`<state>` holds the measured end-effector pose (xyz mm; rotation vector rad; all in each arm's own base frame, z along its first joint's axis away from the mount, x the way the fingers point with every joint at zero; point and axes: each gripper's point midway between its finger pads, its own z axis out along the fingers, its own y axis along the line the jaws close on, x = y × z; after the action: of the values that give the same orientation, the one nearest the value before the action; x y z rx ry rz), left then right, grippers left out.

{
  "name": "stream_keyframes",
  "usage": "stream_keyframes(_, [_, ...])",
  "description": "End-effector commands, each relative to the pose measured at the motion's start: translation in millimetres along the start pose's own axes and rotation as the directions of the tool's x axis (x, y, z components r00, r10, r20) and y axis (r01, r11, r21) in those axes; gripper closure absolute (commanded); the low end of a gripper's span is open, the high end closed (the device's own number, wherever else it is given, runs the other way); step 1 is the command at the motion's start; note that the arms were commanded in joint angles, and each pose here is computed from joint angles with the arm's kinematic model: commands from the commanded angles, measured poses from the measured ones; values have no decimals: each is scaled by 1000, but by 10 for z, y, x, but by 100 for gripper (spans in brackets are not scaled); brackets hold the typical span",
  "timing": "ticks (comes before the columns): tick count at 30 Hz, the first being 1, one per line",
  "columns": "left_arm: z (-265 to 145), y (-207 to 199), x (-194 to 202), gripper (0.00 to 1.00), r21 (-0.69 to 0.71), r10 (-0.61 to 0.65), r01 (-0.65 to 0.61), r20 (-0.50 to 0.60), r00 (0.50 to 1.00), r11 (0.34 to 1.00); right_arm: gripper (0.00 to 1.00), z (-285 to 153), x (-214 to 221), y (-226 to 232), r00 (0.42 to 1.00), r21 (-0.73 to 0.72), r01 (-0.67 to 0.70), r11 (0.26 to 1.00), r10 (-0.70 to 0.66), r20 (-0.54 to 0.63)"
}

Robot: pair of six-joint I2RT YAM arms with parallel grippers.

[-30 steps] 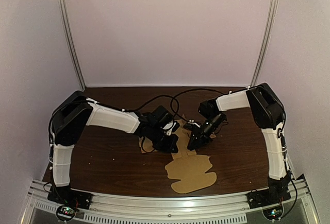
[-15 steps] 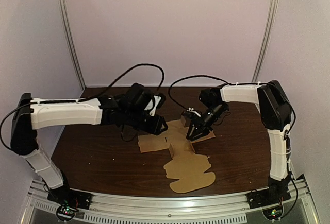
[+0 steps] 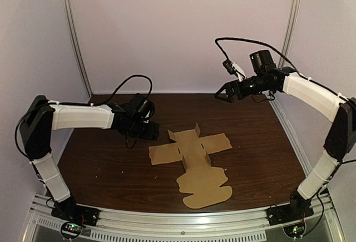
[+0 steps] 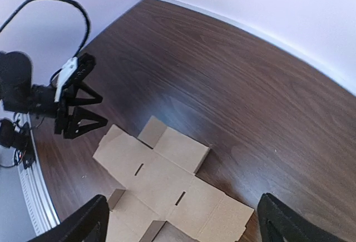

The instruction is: Fold the paper box

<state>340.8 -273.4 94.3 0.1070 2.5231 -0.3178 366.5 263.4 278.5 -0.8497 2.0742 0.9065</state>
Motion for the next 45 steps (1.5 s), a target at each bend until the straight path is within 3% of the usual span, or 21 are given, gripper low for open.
stream_keyframes(1, [194,-374,-176,31,79,-40,45,-62,997,996,15,492,282,-682,975,126,-136,983,155,-161])
stream_keyframes(3, [267,-381,-120,34,74,-81,87,-90,993,993,33,637,423,-794,941,126,-191,974,218,-259])
stream_keyframes(4, [281,-362,-86,34,69,-105,111,-96,990,991,37,720,518,-838,922,121,-222,968,249,-298])
stream_keyframes(11, [107,-255,187,38,112,-202,216,-126,971,970,38,1169,849,-1042,852,113,-337,935,354,-385])
stream_keyframes(19, [-108,184,564,38,15,-249,252,-128,960,967,34,1461,956,-841,834,58,-346,936,335,-438])
stream_keyframes(31, [-186,399,793,39,-25,-290,289,-130,948,957,50,1816,1308,-903,746,209,-380,901,432,-506])
stream_keyframes(34, [-182,405,815,39,-29,-294,293,-134,946,956,63,1852,1298,-894,742,212,-399,892,450,-497])
stream_keyframes(39, [-182,441,854,39,-49,-308,304,-127,943,951,95,1845,1191,-849,746,200,-427,882,469,-472])
stream_keyframes(42, [-171,446,871,38,-40,-333,330,-106,937,943,100,1777,1067,-796,764,189,-431,883,468,-445])
stream_keyframes(45, [-132,284,787,36,74,-349,353,-68,935,933,100,1671,942,-719,778,178,-439,881,471,-416])
